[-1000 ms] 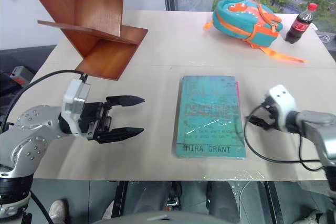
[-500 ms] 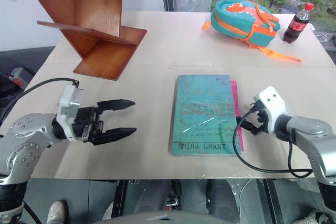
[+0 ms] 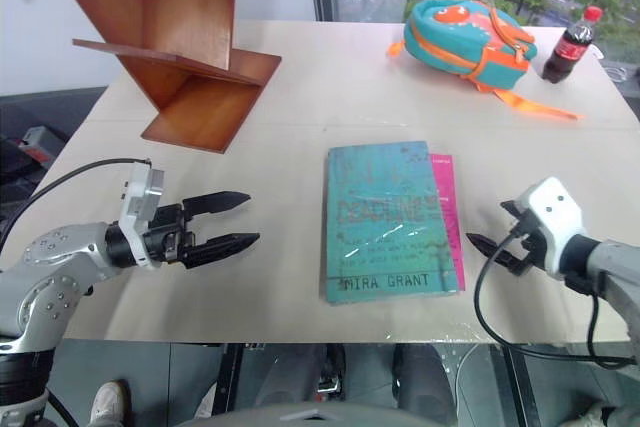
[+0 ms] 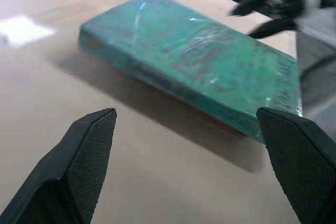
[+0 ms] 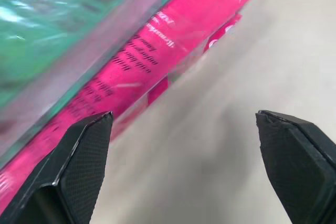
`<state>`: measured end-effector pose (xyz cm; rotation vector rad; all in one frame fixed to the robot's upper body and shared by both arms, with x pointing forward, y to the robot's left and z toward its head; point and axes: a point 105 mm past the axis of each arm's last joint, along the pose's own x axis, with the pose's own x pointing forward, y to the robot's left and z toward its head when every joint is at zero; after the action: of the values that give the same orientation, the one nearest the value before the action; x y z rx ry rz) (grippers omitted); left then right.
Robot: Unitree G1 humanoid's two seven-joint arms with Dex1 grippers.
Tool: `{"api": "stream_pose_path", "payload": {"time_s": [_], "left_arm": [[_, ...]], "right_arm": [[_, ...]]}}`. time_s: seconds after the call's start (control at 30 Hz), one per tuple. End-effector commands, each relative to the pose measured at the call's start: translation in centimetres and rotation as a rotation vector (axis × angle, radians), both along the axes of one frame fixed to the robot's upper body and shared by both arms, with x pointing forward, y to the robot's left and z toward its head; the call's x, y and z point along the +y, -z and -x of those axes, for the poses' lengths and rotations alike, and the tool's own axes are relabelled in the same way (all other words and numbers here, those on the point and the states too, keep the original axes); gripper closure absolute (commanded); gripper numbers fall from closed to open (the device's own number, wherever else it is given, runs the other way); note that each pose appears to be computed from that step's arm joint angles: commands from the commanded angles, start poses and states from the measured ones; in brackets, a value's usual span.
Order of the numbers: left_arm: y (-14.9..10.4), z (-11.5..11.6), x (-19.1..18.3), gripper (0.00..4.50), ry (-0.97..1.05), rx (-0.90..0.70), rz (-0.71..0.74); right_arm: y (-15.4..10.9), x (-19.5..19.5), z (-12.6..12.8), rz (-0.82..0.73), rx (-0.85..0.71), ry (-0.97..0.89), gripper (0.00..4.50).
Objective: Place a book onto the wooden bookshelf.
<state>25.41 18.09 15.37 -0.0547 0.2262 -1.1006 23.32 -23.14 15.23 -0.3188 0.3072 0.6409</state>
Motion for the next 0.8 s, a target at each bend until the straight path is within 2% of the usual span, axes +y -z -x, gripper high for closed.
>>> {"api": "stream_pose_path", "payload": {"time_s": [0.03,0.17,0.3,0.53,0.67,0.77,0.8], "left_arm": [[0.2,-0.4,-1.2,0.0,0.008,0.179,0.097],[0.9,-1.4,-2.6,0.0,0.027,0.387,0.165],[2.0,-3.2,-4.1,0.0,0.001,0.561,0.222],[4.6,-4.3,-8.9,0.0,0.06,0.72,0.217],[4.9,-4.6,-10.9,0.0,0.097,0.764,0.245],[4.7,-5.2,-11.6,0.8,0.102,0.815,0.308],[4.6,-5.2,-11.7,1.24,0.114,0.823,0.316]], "right_arm": [[-3.7,2.6,3.7,0.045,-0.119,-0.199,0.08],[-4.8,5.1,5.5,0.016,-0.162,-0.279,0.08],[-5.0,7.3,5.7,-0.004,-0.205,-0.316,0.08],[-5.1,9.1,5.2,-0.017,-0.271,-0.339,0.08],[-5.1,9.4,5.1,-0.017,-0.287,-0.332,0.08],[-5.1,9.3,5.2,-0.016,-0.294,-0.319,0.0],[-5.1,9.2,5.2,-0.014,-0.294,-0.315,0.0]]}}
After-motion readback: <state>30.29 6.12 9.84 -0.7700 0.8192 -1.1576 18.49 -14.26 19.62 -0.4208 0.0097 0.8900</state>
